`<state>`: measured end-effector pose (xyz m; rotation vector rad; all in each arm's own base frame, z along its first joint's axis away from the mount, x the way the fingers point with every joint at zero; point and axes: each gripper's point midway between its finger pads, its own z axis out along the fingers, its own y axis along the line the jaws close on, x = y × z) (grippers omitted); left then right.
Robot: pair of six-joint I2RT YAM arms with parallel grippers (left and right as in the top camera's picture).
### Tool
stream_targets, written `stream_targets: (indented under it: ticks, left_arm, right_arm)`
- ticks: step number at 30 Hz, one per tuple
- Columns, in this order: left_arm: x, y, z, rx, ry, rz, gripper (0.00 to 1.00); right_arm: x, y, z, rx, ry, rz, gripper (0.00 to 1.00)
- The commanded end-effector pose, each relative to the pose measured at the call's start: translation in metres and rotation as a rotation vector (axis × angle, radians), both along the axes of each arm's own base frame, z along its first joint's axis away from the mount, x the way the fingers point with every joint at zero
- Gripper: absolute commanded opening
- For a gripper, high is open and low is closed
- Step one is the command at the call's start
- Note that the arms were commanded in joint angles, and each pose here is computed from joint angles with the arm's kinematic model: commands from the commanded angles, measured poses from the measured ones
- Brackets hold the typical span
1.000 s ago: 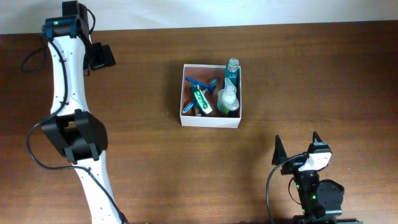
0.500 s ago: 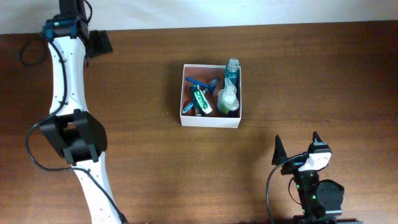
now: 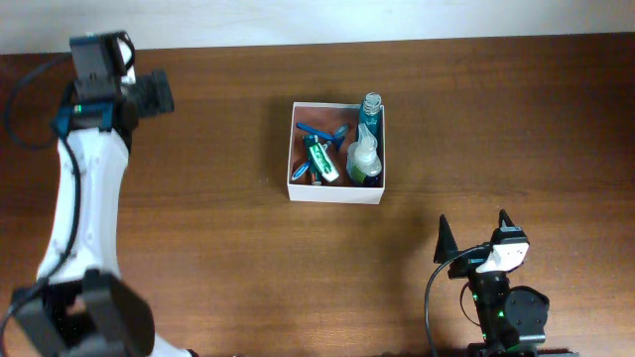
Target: Pack container
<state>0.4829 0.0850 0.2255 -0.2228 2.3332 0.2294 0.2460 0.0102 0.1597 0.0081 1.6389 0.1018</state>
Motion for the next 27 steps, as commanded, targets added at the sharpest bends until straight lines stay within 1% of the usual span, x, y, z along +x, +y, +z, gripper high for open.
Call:
stream_targets:
  ticks: [1,5,10,17,21,27]
  left_arm:
    - [-0.032,-0.015,0.007,-0.028,-0.048,-0.066,0.99]
    - [-0.067,-0.023,0.002,-0.018,-0.169,-0.080,1.00]
    - [-0.102,-0.032,-0.014,-0.014,-0.304,-0.107,0.99]
    - [-0.153,-0.038,-0.027,0.006,-0.414,-0.109,0.99]
    - [-0.178,-0.042,-0.029,0.017,-0.472,-0.111,0.99]
    - [-0.206,-0.048,-0.023,0.036,-0.593,-0.124,0.99]
  right_arm:
    - [0.000,0.002,-0.002,-0.007,0.004,0.010,0.98]
    - [0.000,0.002,-0.002,-0.007,0.004,0.010,0.98]
    - [0.000,0.002,-0.002,-0.007,0.004,0.010,0.99]
    - [0.000,0.002,-0.002,-0.007,0.004,0.010,0.98]
    - [0.000,0.002,-0.002,-0.007,0.004,0.010,0.98]
    - [0.000,0.002,-0.002,-0.007,0.004,0.010,0.98]
